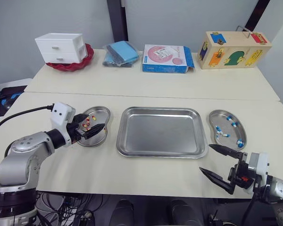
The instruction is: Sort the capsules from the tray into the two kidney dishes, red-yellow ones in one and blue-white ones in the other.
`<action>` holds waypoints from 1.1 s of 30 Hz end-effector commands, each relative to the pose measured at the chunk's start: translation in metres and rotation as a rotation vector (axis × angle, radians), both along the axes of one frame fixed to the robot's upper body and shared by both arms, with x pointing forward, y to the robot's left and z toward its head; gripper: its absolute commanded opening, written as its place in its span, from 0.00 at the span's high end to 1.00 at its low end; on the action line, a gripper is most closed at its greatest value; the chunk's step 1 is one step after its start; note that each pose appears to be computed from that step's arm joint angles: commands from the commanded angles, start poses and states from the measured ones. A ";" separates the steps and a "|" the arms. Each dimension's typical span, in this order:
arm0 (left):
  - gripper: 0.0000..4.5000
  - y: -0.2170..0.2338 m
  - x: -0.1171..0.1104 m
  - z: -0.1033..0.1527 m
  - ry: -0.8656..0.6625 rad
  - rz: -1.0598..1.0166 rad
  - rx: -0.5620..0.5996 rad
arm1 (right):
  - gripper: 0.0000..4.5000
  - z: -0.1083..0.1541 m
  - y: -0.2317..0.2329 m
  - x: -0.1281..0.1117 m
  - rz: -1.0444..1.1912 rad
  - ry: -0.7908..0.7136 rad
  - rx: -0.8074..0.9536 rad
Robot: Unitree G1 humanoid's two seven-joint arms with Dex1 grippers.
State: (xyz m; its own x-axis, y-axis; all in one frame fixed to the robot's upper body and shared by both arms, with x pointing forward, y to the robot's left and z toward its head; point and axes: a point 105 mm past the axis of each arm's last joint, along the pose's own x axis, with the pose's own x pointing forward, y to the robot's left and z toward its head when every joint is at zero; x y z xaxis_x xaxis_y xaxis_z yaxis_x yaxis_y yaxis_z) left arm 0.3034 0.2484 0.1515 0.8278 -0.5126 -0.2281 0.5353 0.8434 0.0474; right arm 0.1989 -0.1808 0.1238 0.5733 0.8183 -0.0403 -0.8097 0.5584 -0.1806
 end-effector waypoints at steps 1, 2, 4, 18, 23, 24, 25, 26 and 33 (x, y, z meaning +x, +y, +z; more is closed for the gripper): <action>0.02 0.010 -0.010 0.018 -0.048 0.005 0.016 | 0.00 0.015 -0.008 0.000 -0.048 -0.008 -0.009; 0.02 0.016 -0.013 0.017 -0.037 0.018 0.031 | 0.00 0.017 -0.012 0.001 -0.071 -0.003 -0.010; 0.02 0.032 -0.021 0.017 -0.007 0.055 0.078 | 0.00 0.021 -0.024 0.003 -0.114 0.014 -0.040; 0.02 0.156 -0.074 0.002 0.222 0.290 0.382 | 0.00 0.020 -0.158 0.009 -0.404 0.454 -0.393; 0.02 0.157 -0.070 0.002 0.200 0.303 0.378 | 0.00 0.027 -0.165 0.026 -0.394 0.421 -0.426; 0.02 0.156 -0.070 0.001 0.198 0.305 0.381 | 0.00 0.028 -0.164 0.028 -0.384 0.416 -0.427; 0.02 0.155 -0.070 0.000 0.197 0.302 0.376 | 0.00 0.027 -0.163 0.029 -0.374 0.419 -0.430; 0.02 0.154 -0.070 0.000 0.195 0.303 0.371 | 0.00 0.026 -0.162 0.030 -0.365 0.423 -0.432; 0.02 0.152 -0.067 0.000 0.172 0.302 0.365 | 0.00 0.024 -0.160 0.034 -0.342 0.424 -0.434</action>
State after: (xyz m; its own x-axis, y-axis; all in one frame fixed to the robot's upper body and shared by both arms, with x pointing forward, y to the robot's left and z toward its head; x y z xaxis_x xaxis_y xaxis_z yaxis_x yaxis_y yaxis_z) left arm 0.2335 0.3997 0.1405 0.8370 -0.1269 -0.5323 0.3078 0.9135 0.2662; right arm 0.2300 -0.3416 0.1402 0.6499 0.4491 -0.6132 -0.6414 0.7569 -0.1254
